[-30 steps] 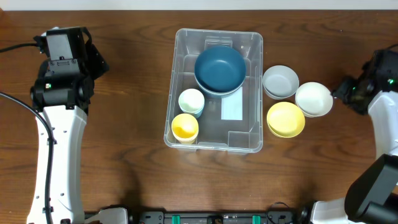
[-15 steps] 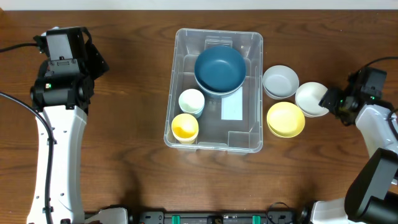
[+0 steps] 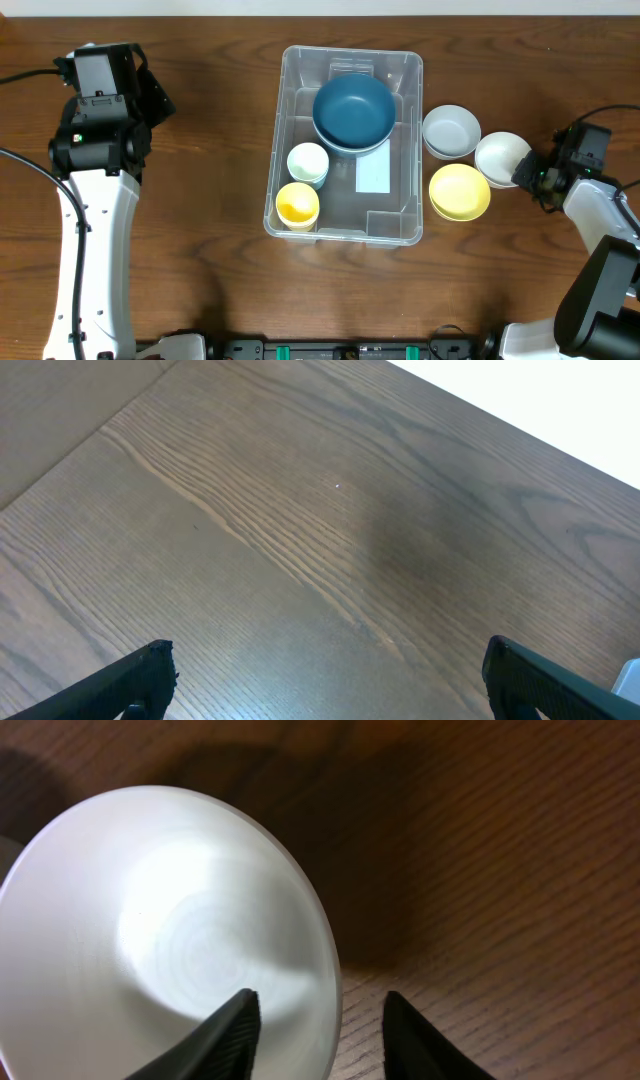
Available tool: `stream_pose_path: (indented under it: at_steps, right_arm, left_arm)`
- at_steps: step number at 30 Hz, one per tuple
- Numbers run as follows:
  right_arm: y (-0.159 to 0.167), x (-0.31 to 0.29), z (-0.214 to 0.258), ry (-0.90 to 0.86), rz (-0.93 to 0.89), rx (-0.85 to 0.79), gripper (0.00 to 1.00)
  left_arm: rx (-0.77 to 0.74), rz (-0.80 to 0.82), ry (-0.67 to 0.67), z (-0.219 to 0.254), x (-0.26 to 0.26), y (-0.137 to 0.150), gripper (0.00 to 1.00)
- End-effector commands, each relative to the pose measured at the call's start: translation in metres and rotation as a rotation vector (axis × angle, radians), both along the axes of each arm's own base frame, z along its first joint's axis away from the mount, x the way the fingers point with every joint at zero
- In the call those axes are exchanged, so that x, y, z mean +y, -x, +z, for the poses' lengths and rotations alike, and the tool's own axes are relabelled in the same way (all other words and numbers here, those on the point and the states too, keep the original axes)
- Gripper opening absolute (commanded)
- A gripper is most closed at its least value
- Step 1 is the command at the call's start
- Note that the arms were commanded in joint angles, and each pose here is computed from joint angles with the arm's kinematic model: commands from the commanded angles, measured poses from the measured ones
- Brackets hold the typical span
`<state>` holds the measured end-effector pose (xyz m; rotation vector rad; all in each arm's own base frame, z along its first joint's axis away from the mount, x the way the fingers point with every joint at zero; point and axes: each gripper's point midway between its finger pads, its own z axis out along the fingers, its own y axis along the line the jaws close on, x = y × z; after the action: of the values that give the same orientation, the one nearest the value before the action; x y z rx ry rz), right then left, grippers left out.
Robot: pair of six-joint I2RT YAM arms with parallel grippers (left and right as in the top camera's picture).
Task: Pack container
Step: 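Grasp the rim of the white bowl with the right gripper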
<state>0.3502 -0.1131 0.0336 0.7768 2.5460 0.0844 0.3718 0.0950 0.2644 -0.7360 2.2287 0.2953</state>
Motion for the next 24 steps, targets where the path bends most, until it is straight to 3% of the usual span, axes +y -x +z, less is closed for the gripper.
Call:
stream_pose_path:
  at_steps: [1, 15, 24]
  right_arm:
    - [0.004, -0.001, -0.005, 0.003, -0.01, 0.014, 0.39]
    - [0.008, -0.006, -0.01, 0.019, -0.043, 0.033, 0.27]
    - [0.008, -0.006, -0.023, 0.005, -0.057, 0.053, 0.24]
  left_arm:
    - [-0.007, 0.012, -0.022, 0.006, 0.005, 0.001, 0.98]
    - [-0.007, 0.012, -0.021, 0.006, 0.005, 0.001, 0.98]
    - [-0.007, 0.012, -0.021, 0.006, 0.005, 0.001, 0.98]
